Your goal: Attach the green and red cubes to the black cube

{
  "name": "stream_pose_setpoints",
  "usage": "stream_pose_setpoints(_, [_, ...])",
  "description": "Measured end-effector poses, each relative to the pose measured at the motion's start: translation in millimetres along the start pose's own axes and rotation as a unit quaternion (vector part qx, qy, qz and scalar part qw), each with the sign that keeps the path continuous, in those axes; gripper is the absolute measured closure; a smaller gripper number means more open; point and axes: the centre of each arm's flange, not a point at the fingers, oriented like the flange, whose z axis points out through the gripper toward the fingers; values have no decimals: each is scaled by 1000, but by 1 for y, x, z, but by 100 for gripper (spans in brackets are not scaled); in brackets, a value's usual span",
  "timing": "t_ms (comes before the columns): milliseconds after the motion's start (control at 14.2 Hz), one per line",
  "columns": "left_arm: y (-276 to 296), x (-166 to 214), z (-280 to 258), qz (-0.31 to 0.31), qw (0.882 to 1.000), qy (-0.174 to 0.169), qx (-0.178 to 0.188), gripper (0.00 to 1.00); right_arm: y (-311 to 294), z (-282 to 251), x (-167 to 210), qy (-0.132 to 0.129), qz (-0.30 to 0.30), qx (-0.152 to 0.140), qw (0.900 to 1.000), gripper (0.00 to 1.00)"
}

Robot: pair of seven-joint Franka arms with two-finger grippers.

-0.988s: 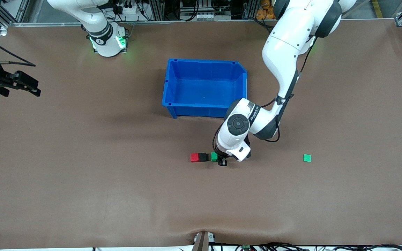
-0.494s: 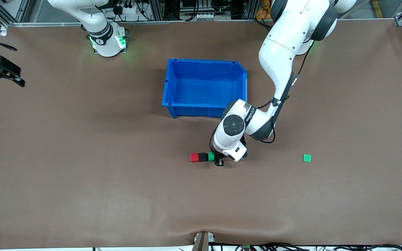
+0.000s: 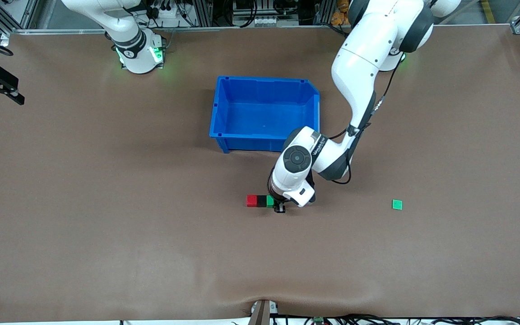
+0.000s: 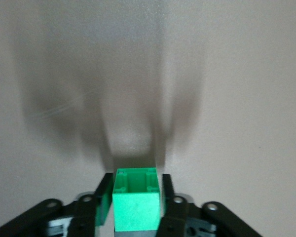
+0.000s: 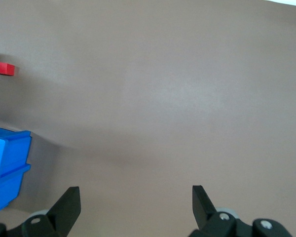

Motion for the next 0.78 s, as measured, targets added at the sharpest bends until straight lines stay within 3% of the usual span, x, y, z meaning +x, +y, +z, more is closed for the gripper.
stream_pose_setpoints(353, [3, 3, -23, 48, 998, 38, 23, 0, 1, -12, 0, 11, 1, -3, 1000, 0])
stream_pose_setpoints(635, [24, 21, -92, 120, 991, 43, 35, 0, 1, -17, 1, 17, 1, -6, 1000, 0])
stream_pose_setpoints(776, [30, 36, -135, 178, 981, 49, 56, 0, 1, -17, 2, 17, 0, -6, 1000, 0])
